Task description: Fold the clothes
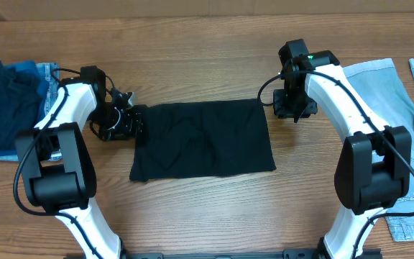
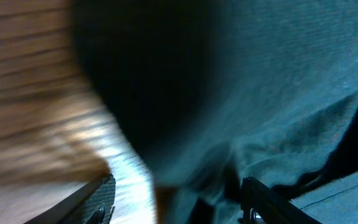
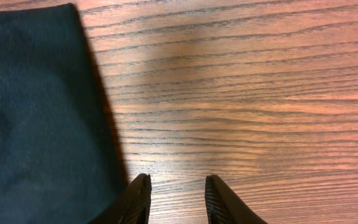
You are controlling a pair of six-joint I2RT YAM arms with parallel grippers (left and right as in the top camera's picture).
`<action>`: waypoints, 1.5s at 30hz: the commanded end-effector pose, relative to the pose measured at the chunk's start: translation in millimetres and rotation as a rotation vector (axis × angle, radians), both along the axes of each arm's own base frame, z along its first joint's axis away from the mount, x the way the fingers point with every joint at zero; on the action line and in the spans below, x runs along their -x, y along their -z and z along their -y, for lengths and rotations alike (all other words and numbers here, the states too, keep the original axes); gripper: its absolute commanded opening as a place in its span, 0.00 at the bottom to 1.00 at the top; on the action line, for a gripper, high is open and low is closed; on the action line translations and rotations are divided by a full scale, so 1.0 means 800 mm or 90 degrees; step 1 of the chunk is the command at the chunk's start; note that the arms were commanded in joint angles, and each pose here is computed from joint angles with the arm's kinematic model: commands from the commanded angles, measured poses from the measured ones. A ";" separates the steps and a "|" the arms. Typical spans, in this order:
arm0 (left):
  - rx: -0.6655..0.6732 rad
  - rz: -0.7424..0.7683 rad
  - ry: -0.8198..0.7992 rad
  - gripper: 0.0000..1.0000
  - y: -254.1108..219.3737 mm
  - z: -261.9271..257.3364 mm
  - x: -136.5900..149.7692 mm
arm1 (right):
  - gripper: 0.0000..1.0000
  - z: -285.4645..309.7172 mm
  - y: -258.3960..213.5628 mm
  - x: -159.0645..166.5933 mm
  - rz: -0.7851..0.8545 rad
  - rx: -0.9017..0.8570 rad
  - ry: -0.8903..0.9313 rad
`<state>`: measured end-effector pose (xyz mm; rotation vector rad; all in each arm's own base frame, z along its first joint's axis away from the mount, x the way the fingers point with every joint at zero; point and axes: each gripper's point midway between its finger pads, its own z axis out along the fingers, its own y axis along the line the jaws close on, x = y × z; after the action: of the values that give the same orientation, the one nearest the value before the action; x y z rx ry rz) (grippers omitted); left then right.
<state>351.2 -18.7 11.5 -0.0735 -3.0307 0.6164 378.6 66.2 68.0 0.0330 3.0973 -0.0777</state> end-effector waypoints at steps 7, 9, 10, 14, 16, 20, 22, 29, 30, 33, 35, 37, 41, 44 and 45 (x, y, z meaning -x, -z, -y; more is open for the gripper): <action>0.097 0.009 0.035 0.54 0.009 0.026 -0.005 | 0.33 -0.005 -0.020 -0.008 0.032 -0.010 -0.002; 0.096 0.009 0.035 0.43 0.009 0.025 -0.005 | 0.33 -0.004 -0.020 -0.008 0.031 -0.010 -0.002; 0.091 0.008 0.036 0.38 0.010 0.024 -0.005 | 0.33 -0.004 -0.020 -0.008 0.031 -0.010 -0.002; 0.057 -0.008 0.038 0.11 0.015 0.014 0.001 | 0.32 -0.004 -0.020 -0.008 0.031 -0.010 -0.002; 0.023 -0.029 0.016 0.04 0.018 -0.001 0.007 | 0.33 -0.004 -0.020 -0.008 0.031 -0.010 -0.002; -0.067 -0.053 -0.080 0.04 0.016 -0.054 0.008 | 0.33 -0.004 -0.020 -0.006 0.027 -0.009 -0.002; -0.072 -0.042 -0.139 0.04 0.005 -0.088 0.007 | 0.33 -0.004 -0.020 -0.005 0.026 -0.009 -0.001; -0.007 0.040 -0.296 0.04 -0.060 -0.178 -0.015 | 0.33 -0.005 -0.020 -0.005 0.025 -0.013 0.000; 0.008 0.052 -0.303 0.04 -0.076 -0.182 -0.021 | 0.33 -0.005 -0.020 -0.005 0.025 -0.013 0.001; 0.062 0.091 -0.288 0.04 -0.135 -0.166 -0.045 | 0.33 -0.005 -0.020 -0.005 0.026 -0.013 0.001; 0.072 0.100 -0.261 0.04 -0.163 -0.145 -0.054 | 0.32 -0.005 -0.020 -0.005 0.025 -0.013 0.001; 0.073 0.106 -0.220 0.04 -0.189 -0.114 -0.062 | 0.33 -0.005 -0.020 -0.004 0.023 -0.013 0.000; 0.079 0.110 -0.122 0.04 -0.220 -0.026 -0.073 | 0.33 -0.005 -0.020 -0.003 0.021 -0.012 0.000; 0.059 0.096 -0.065 0.04 -0.217 0.033 -0.071 | 0.32 -0.005 -0.020 -0.003 0.021 -0.012 0.000; 0.048 0.093 -0.043 0.04 -0.215 0.057 -0.069 | 0.33 -0.005 -0.020 -0.003 0.021 -0.012 0.000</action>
<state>408.6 -23.0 165.4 0.0734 -3.1350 0.7909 375.1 66.2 67.9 0.0325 3.1121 -0.0756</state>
